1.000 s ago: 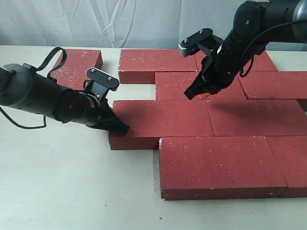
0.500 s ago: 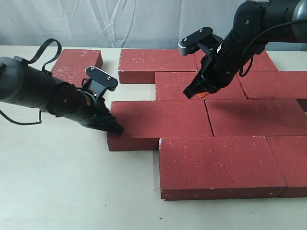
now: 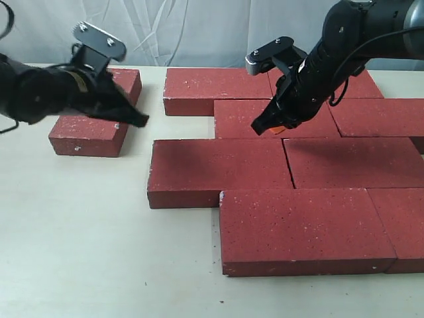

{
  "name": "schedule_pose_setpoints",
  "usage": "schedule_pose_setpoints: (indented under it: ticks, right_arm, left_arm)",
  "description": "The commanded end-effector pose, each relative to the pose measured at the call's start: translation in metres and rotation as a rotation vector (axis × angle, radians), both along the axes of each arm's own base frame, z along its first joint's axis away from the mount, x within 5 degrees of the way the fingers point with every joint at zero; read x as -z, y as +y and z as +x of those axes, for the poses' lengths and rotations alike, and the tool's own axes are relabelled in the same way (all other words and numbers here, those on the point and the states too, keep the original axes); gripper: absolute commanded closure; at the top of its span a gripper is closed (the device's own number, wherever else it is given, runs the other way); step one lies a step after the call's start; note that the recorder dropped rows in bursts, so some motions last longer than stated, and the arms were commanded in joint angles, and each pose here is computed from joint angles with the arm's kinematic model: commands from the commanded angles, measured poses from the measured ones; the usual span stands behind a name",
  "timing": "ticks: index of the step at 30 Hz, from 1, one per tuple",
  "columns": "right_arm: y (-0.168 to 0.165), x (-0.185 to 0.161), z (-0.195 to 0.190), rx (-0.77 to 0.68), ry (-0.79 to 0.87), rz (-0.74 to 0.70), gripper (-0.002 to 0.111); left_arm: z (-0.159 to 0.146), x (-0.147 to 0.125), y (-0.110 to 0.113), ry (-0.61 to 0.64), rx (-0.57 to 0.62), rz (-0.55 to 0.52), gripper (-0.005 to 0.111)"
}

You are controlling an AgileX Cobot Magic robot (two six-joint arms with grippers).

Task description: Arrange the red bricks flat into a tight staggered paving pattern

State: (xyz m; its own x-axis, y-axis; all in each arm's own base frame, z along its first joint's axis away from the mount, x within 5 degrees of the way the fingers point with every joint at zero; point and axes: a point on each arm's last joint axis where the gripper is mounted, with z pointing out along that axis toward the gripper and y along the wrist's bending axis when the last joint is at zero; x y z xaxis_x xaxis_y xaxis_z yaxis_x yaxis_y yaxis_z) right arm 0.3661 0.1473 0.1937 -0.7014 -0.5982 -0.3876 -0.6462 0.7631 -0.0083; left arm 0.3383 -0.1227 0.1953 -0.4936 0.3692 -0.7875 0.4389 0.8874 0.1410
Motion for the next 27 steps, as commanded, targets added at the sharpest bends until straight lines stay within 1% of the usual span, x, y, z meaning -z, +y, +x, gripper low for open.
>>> schedule_pose_setpoints:
  ticks: [1,3,8,11,15,18,19,23,27]
  right_arm:
    - [0.0,-0.004,0.001,0.009,-0.015,0.015,0.109]
    - [0.0,-0.004,0.001,0.011,-0.018,0.02,0.109]
    - [0.001,-0.005,0.002,0.025,-0.022,0.043,0.109]
    - [0.002,-0.005,0.002,0.026,-0.022,0.045,0.109]
    - [0.002,-0.005,0.003,0.028,-0.028,0.046,0.109]
    - [0.002,-0.005,0.003,0.031,-0.033,0.052,0.109]
    - [0.002,-0.005,0.003,0.032,-0.035,0.052,0.109]
    - [0.002,-0.005,0.003,0.032,-0.038,0.053,0.109]
    - [0.002,-0.005,0.004,0.033,-0.042,0.054,0.109]
  left_arm:
    - [0.029,-0.019,0.031,-0.053,-0.173,-0.112,0.107]
    - [0.046,-0.022,0.043,-0.003,-0.207,-0.089,0.107]
    - [0.084,-0.021,0.056,0.082,-0.255,-0.064,0.107]
    - [0.106,-0.018,0.066,0.09,-0.285,-0.066,0.107]
    - [0.131,-0.013,0.079,0.067,-0.347,-0.111,0.107]
    - [0.151,-0.008,0.078,0.044,-0.333,-0.086,0.107]
    - [0.158,-0.006,0.074,0.051,-0.324,-0.082,0.107]
    - [0.187,0.005,0.062,0.062,-0.286,-0.015,0.107]
    - [0.209,0.021,0.06,0.086,-0.29,-0.007,0.107]
